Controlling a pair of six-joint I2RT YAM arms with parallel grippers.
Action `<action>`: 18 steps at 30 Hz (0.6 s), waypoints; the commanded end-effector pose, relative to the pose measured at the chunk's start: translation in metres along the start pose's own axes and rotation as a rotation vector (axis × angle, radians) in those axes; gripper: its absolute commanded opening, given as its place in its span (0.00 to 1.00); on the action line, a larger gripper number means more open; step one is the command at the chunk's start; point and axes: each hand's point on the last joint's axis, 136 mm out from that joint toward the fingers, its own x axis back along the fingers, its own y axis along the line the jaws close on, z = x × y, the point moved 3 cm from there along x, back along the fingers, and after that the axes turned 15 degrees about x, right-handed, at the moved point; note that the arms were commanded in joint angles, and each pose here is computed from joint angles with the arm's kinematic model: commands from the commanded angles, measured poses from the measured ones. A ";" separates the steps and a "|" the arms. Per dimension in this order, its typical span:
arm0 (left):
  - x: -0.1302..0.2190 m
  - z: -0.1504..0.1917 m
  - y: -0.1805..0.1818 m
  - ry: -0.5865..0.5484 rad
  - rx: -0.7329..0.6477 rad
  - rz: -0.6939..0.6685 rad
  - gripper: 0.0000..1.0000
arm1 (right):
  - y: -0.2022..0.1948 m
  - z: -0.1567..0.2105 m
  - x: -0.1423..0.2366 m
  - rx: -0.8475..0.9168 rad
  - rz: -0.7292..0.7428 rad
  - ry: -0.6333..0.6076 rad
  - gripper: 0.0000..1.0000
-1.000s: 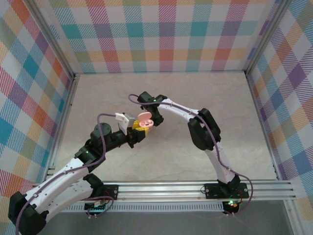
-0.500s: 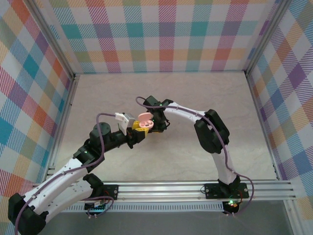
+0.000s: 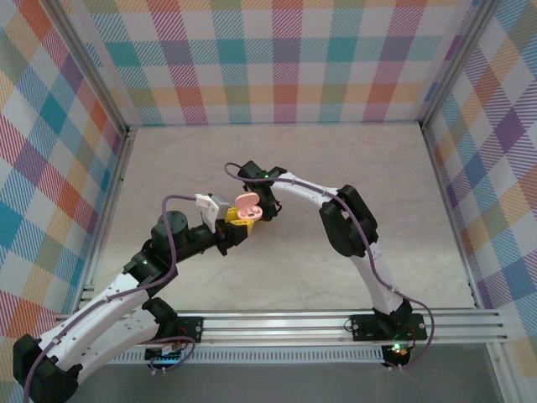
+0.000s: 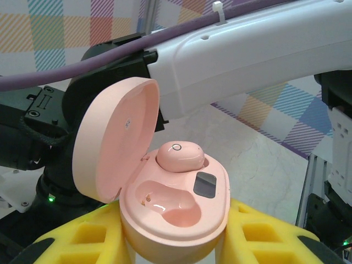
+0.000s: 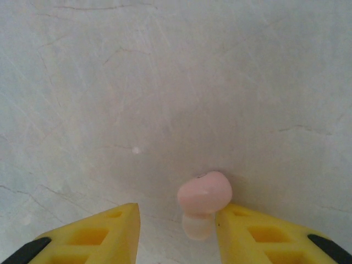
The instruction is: Insert the wireless bluetooth earbuds into the charging case
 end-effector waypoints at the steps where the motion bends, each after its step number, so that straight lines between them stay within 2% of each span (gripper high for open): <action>1: 0.006 -0.009 -0.006 -0.032 -0.017 0.017 0.30 | -0.005 -0.002 -0.005 0.050 0.039 0.030 0.42; 12: 0.007 -0.008 -0.006 -0.037 -0.017 0.020 0.30 | -0.018 -0.001 -0.004 0.112 0.131 0.089 0.42; 18: 0.007 -0.006 -0.006 -0.038 -0.011 0.025 0.30 | -0.019 -0.008 0.007 0.155 0.187 0.067 0.44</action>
